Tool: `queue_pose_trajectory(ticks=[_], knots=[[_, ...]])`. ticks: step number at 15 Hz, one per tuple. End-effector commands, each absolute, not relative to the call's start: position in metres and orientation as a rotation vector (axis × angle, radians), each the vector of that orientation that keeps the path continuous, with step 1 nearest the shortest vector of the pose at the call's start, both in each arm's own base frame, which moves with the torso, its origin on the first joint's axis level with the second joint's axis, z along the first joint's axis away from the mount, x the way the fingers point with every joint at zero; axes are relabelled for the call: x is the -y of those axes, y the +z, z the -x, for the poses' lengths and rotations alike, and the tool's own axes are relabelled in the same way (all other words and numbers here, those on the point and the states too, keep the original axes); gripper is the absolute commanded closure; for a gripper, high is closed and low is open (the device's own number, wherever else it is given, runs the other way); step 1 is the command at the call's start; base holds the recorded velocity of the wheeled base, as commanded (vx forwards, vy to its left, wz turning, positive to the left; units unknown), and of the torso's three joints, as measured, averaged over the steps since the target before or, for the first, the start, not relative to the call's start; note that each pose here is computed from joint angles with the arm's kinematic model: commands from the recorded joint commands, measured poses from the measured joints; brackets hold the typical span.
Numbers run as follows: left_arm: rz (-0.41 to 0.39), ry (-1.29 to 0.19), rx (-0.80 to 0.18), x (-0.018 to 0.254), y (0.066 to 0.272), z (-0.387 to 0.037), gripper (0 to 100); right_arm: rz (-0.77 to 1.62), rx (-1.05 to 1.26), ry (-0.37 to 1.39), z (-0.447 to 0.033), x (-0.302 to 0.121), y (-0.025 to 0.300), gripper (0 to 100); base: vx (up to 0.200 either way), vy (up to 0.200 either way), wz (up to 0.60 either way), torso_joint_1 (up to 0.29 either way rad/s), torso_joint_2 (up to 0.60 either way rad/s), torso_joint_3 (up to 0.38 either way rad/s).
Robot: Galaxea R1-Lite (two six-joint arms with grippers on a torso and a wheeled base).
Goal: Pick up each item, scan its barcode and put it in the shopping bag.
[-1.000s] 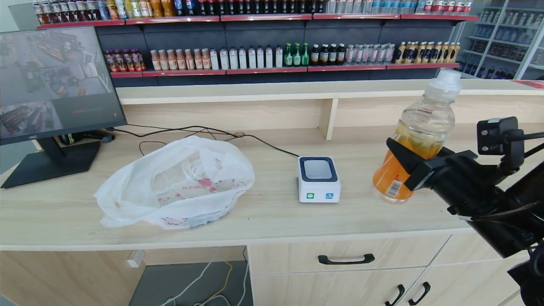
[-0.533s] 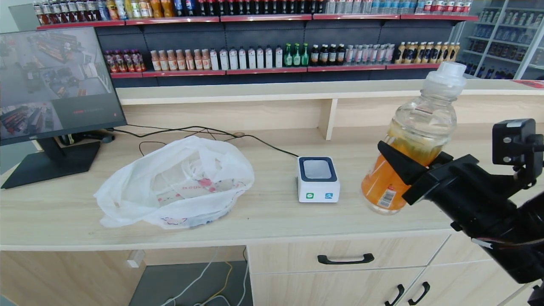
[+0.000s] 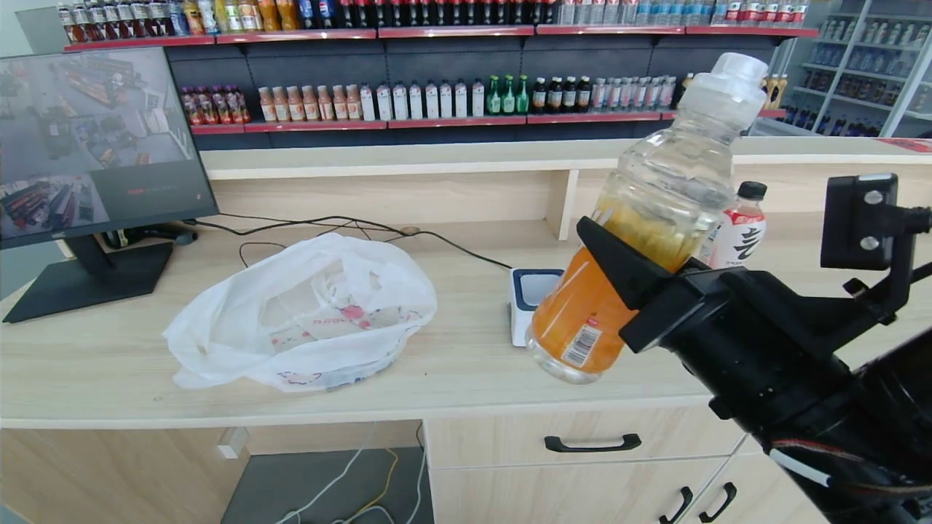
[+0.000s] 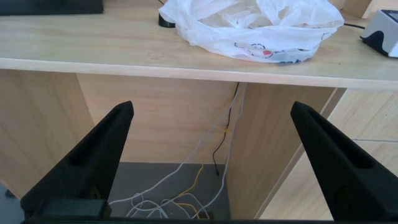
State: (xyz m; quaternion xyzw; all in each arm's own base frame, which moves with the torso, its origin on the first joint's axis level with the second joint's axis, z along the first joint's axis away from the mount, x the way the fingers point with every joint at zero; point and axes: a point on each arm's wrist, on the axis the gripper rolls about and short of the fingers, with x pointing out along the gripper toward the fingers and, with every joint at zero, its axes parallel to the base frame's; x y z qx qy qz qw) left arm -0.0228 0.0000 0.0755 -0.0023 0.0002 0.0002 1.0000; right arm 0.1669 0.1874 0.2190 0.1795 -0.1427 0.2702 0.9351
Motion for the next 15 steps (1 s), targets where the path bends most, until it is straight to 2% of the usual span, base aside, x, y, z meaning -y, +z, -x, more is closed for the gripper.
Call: queue_pose_trajectory(ticks=[1,6,10,15], knots=[[0.006,0.000,0.000,0.000,0.075,0.023,0,-0.424,0.278,0.593,-0.154,-0.193,0.234,100,0.000,0.000,0.00,0.000,0.00,0.000],[0.005,0.002,0.000,0.000,0.075,0.023,0,-0.562,0.226,0.596,-0.160,-0.203,0.267,100,0.000,0.000,0.00,0.000,0.00,0.000],[0.005,0.000,0.000,0.000,0.075,0.023,0,-0.737,0.141,0.522,-0.158,-0.215,0.302,100,0.000,0.000,0.00,0.000,0.00,0.000],[0.005,0.000,0.000,0.000,0.075,0.023,0,-0.806,0.076,0.552,-0.139,-0.223,0.307,100,0.000,0.000,0.00,0.000,0.00,0.000]])
